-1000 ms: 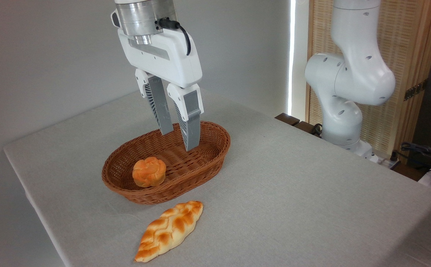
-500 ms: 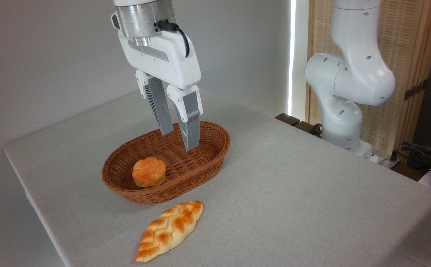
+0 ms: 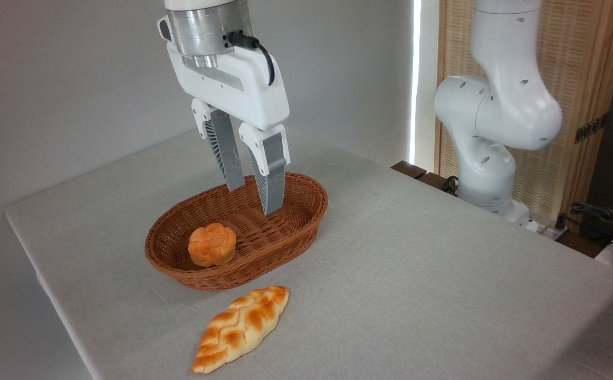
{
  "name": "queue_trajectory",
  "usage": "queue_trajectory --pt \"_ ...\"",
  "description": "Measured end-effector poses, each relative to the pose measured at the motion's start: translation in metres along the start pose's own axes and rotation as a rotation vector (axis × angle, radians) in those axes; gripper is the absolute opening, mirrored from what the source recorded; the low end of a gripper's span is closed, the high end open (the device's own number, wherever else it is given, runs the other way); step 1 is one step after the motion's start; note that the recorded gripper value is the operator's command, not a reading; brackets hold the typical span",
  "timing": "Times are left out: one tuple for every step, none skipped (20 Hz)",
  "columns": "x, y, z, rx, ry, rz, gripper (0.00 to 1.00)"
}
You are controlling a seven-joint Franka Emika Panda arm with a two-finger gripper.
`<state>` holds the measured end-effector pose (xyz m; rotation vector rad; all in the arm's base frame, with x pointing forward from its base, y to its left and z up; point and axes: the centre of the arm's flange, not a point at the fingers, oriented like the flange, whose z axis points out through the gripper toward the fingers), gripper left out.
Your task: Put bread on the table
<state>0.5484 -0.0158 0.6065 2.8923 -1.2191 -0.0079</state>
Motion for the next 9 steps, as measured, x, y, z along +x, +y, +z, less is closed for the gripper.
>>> queue_trajectory --pt "-0.0001 -0.0001 0.0000 0.000 0.000 0.000 1.00" --pt "-0.0001 -0.0001 0.0000 0.000 0.000 0.000 1.00" --pt "-0.0002 -0.0002 0.0000 0.000 0.000 -0.001 1.00" --pt "-0.0002 -0.0002 0.0000 0.000 0.000 -0.001 1.00" --pt "-0.0003 -0.0003 -0.0001 0.000 0.000 -0.001 1.00" --pt "-0.0011 -0.0010 -0.0002 0.000 0.000 -0.004 1.00" --pt "-0.0032 -0.0030 -0.0004 0.000 0.001 -0.010 1.00" --pt "-0.0060 -0.0057 -0.0006 0.000 0.002 -0.018 1.00" --pt "-0.0086 -0.0081 -0.0009 0.000 0.002 -0.024 1.00"
